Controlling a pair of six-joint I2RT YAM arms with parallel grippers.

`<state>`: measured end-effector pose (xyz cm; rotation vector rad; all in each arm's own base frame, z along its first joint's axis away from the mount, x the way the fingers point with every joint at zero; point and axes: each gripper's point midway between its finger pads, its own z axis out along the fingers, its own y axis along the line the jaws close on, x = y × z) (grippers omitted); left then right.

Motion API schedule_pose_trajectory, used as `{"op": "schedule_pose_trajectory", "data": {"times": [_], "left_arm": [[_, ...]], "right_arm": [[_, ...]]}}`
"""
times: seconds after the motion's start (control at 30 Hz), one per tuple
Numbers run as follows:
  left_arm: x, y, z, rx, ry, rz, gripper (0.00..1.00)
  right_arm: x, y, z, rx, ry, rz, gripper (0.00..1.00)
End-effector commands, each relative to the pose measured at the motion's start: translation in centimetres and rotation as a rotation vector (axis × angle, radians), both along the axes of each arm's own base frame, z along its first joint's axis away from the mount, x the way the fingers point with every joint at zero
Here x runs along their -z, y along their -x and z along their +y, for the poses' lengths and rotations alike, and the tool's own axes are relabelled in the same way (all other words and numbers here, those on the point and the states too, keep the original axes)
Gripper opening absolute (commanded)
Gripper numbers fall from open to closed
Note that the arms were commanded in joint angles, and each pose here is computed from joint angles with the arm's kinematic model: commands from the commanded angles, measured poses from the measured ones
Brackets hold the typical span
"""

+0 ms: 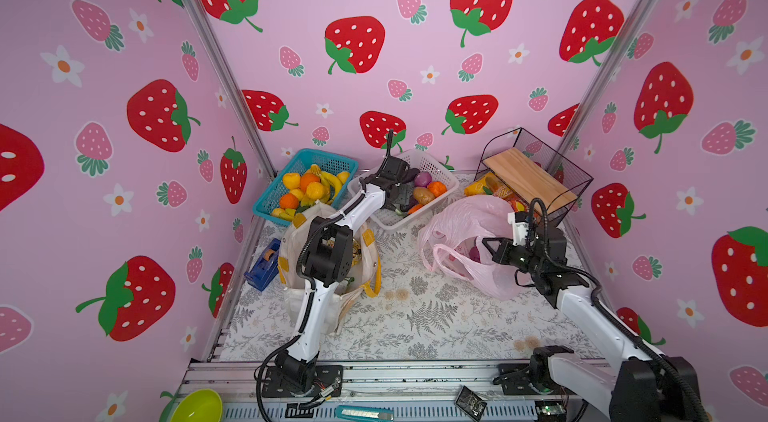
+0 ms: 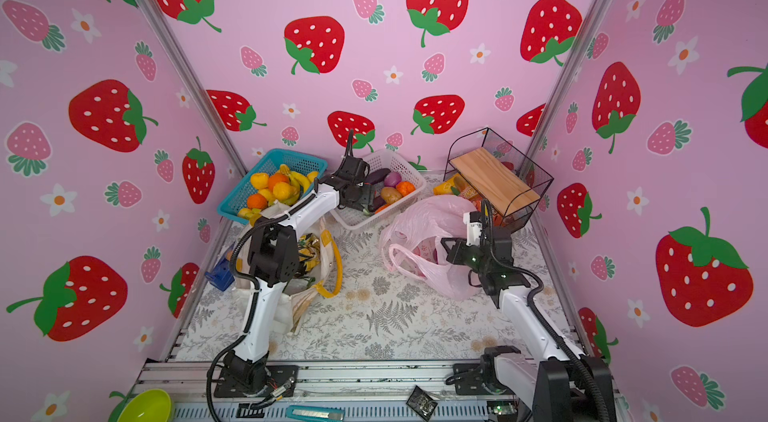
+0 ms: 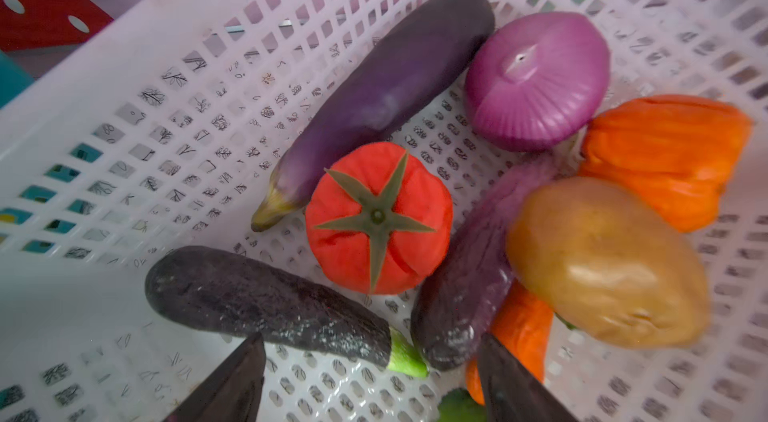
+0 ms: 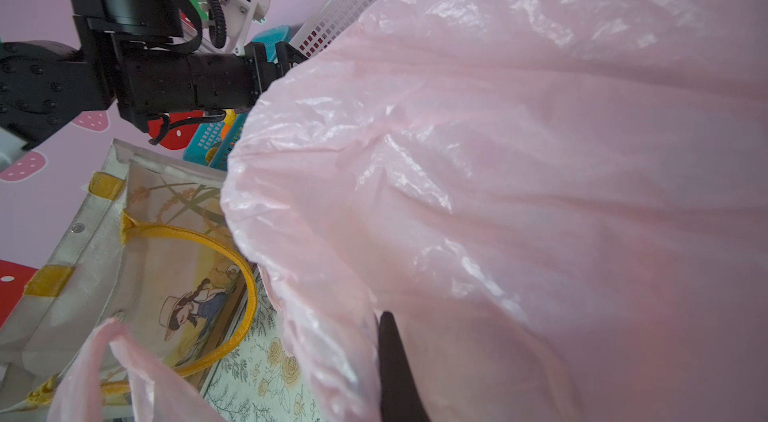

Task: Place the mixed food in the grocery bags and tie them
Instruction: 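Move the left gripper over the white basket and lower onto the red tomato, then close the left gripper on the red tomato and lift it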

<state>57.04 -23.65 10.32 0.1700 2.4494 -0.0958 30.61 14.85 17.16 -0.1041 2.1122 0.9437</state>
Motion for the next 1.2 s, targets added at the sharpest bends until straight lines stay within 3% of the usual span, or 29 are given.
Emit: {"op": "schedule_pose_trajectory", "data": {"times": [0.0,0.6,0.77,0.97,1.17], "left_arm": [[-0.4,-1.1,0.3,-0.011,-0.009,-0.005,0.82],[2.8,-4.6,-1.4,0.032,0.106,0.005,0.84],[2.3,-5.0,-1.3,0.030,0.118,-0.010,0.74],[-2.5,-4.8,-1.0,0.041,0.130,-0.075,0.60],[-10.4,-2.2,-1.9,0.086,0.192,-0.182,0.56]], "right_arm": [[-0.4,-0.3,-0.3,0.004,0.016,-0.030,0.00],[0.0,-0.1,-0.4,0.004,0.016,-0.027,0.00],[0.3,-0.2,-0.4,0.004,0.013,-0.019,0.00],[0.4,-0.3,-0.2,0.000,0.006,-0.016,0.00],[0.4,-0.3,-0.4,0.008,0.008,-0.019,0.00]]}}
